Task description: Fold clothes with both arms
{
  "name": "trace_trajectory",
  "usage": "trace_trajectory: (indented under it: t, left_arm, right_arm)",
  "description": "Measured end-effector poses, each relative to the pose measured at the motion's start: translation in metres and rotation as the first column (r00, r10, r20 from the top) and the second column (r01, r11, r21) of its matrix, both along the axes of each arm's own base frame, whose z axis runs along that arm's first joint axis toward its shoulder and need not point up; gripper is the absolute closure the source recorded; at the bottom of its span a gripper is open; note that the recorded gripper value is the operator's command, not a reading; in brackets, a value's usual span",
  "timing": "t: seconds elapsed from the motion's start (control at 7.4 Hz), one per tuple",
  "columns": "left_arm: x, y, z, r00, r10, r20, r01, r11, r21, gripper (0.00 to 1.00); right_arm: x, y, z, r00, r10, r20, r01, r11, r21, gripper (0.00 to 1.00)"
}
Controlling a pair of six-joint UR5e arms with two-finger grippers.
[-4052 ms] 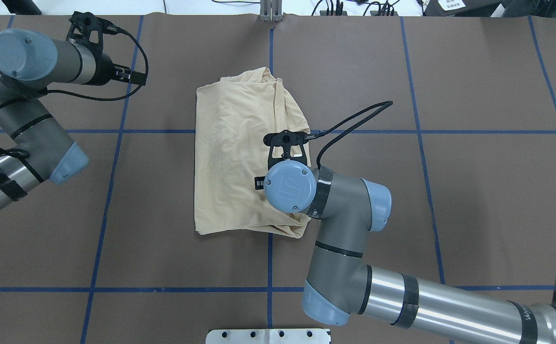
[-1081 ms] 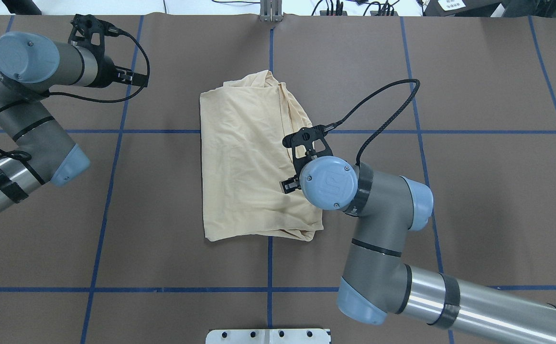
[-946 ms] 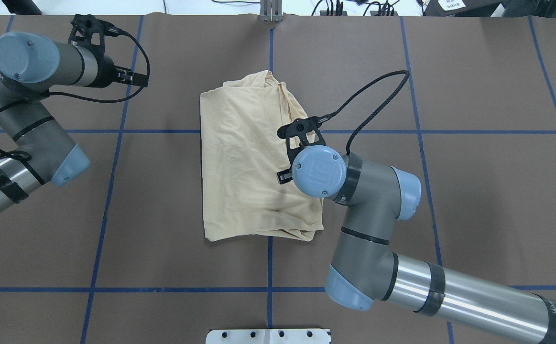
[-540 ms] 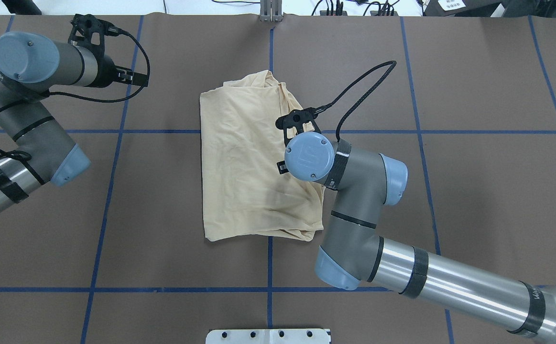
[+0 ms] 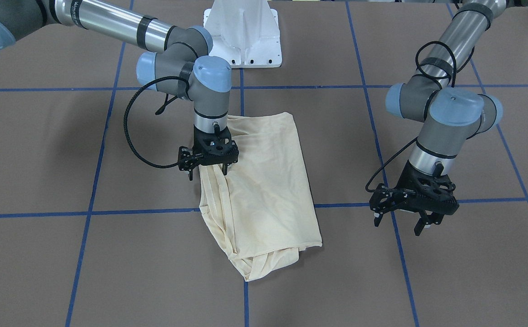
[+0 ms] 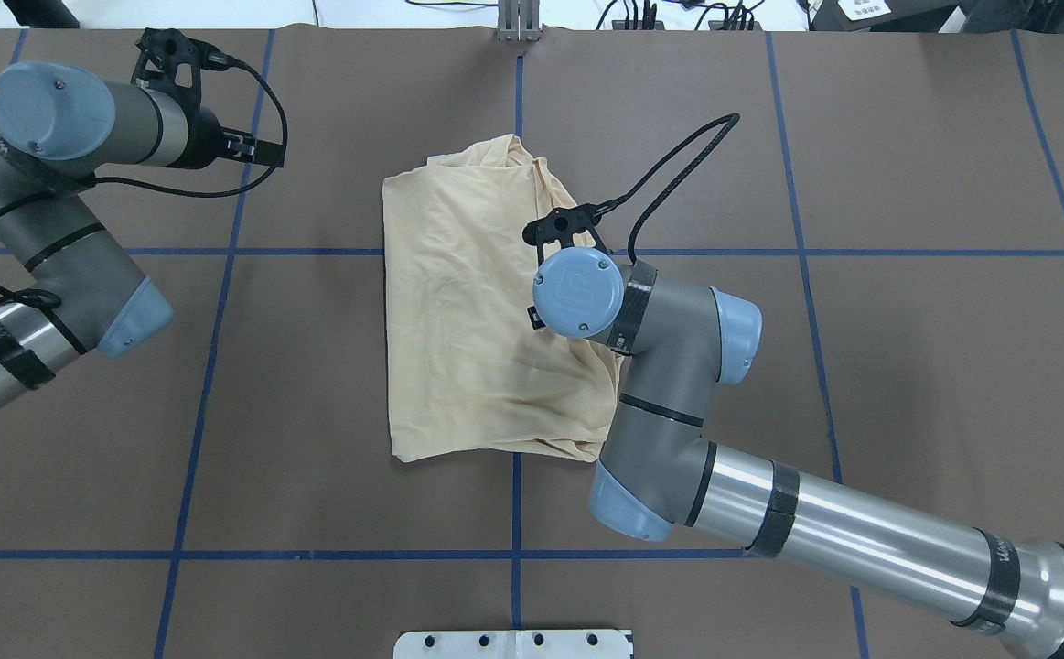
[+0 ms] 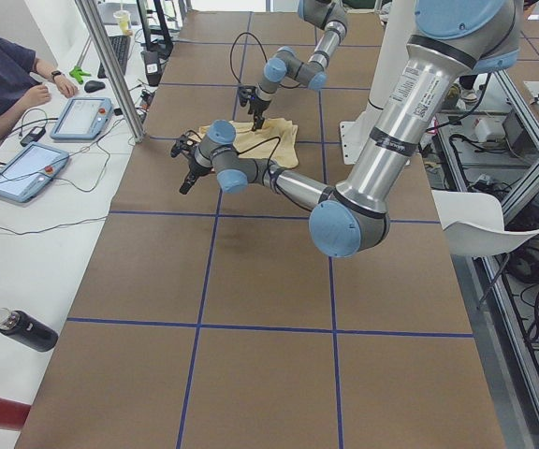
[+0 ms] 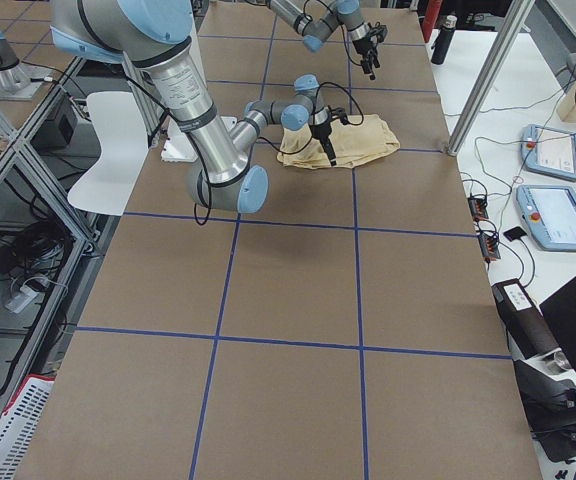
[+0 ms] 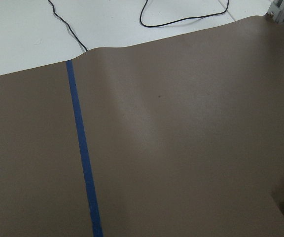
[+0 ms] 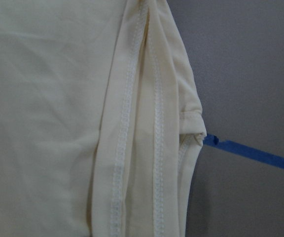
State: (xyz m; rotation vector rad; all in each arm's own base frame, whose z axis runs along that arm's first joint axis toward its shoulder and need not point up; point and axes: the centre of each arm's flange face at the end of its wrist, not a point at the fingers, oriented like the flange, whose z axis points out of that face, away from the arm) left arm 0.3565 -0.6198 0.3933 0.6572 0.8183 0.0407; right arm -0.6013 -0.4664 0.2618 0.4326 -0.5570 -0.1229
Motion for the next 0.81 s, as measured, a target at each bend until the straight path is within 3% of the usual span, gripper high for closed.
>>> trace_trajectory:
  t: [0.27, 0.81]
  left_arm:
    - [0.004, 0.002, 0.0, 1.0, 0.006, -0.001, -0.006, 1.0, 0.0, 0.0]
    - [0.008, 0.005, 0.0, 1.0, 0.012, -0.001, -0.012, 1.0, -0.001, 0.0]
  right_arm:
    - [0.016, -0.021, 0.005, 1.0, -0.012, -0.017, 0.012, 1.0, -0.001, 0.0]
    - [0.065, -0.057, 0.057, 0.996, -0.024, -0.088, 0.022, 1.0, -0.014, 0.0]
